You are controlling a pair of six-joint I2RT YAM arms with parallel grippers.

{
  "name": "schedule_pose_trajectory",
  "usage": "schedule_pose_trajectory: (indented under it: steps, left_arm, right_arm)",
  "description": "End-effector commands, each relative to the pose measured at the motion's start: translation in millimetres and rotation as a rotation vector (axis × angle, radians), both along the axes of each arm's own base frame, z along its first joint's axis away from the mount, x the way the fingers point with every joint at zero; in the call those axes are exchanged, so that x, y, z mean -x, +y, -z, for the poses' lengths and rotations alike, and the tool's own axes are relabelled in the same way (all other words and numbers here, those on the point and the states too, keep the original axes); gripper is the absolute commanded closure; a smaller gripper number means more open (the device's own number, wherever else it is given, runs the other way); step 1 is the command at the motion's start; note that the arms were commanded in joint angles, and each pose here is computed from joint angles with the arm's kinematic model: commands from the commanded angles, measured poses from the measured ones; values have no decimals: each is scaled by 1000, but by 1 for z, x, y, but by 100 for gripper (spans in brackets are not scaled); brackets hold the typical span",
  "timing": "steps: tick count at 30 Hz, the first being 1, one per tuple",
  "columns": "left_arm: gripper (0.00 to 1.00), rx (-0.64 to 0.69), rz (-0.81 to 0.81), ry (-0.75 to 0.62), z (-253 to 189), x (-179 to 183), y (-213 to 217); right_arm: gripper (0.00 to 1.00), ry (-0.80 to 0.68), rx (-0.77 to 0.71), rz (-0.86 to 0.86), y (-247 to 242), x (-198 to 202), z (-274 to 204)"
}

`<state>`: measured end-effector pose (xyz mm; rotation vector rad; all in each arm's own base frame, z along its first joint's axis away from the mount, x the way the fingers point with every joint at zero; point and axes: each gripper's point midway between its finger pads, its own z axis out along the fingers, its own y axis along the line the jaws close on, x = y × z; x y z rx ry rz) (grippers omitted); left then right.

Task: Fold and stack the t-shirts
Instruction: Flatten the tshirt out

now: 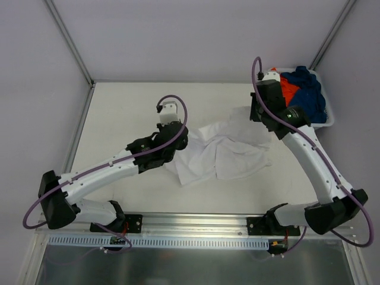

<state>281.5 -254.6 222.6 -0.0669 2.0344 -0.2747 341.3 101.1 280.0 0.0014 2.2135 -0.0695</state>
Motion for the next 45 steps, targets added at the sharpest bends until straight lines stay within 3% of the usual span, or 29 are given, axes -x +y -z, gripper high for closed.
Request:
schedule_pose_trajectory:
  steps: [1, 11, 18, 26, 36, 41, 45]
  left_arm:
    - [99, -112, -67, -102, -41, 0, 41]
    - [98, 6, -190, -279, -128, 28, 115]
    - [99, 129, -101, -390, -194, 57, 141]
    - [97, 308, 173, -455, -259, 98, 130]
    - [98, 443, 332, -419, -277, 132, 124]
    - [96, 401, 299, -399, -268, 122, 120]
    - [92, 308, 184, -372, -247, 97, 119]
  right_arm:
    - [99, -36, 64, 41, -26, 23, -23]
    - [100, -285, -39, 68, -54, 68, -103]
    - [99, -519, -179, 5, -61, 107, -179]
    - [99, -732, -281, -96, -66, 151, -275]
    - [99, -833, -367, -179, -62, 180, -317]
    - [99, -834, -352, -149, -65, 174, -315]
    - [99, -766, -294, -97, -61, 143, -290]
